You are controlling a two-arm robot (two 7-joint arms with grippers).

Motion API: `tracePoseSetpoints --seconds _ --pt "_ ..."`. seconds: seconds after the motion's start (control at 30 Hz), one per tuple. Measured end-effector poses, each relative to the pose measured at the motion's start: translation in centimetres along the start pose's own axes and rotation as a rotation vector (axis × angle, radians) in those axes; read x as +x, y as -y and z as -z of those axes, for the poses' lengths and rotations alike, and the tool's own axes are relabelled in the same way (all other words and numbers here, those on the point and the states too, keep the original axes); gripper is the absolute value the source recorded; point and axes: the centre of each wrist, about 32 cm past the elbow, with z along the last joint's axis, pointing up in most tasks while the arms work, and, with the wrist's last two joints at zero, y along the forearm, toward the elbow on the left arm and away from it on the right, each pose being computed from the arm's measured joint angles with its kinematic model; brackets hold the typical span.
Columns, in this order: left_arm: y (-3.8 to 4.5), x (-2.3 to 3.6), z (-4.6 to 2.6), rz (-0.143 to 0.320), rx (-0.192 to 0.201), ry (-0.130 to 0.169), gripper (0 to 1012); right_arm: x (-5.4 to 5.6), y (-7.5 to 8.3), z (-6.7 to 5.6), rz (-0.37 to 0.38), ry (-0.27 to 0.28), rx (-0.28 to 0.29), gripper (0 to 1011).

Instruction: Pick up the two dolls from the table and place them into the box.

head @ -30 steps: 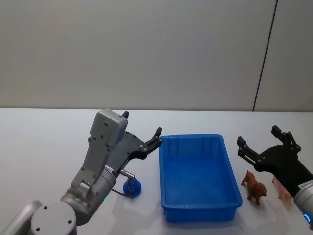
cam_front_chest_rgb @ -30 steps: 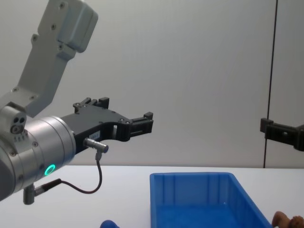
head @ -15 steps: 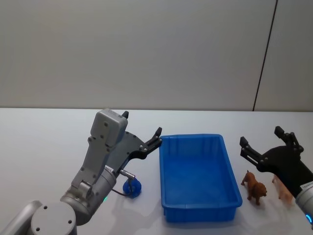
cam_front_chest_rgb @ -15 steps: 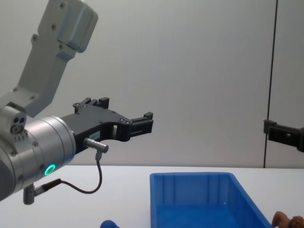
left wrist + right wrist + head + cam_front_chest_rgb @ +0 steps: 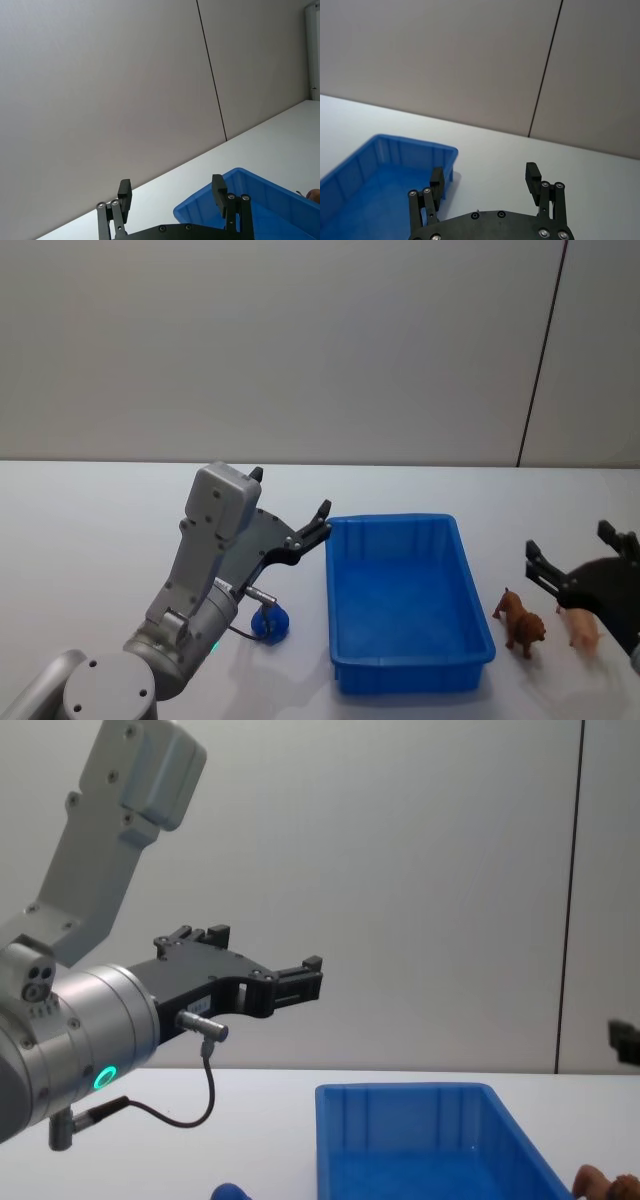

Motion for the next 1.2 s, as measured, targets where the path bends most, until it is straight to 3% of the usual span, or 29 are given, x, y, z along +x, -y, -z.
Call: tracePoseSetpoints --seconds 0.6,1.2 --pt "0.0 0.0 0.0 0.0 0.0 0.0 1003 2.2 0.1 3.1 0.098 0.046 -0.208 1001" --pt "0.0 0.0 0.0 0.0 0.0 0.0 1004 3.1 -0.9 5.0 0.102 0.023 -0.285 1001"
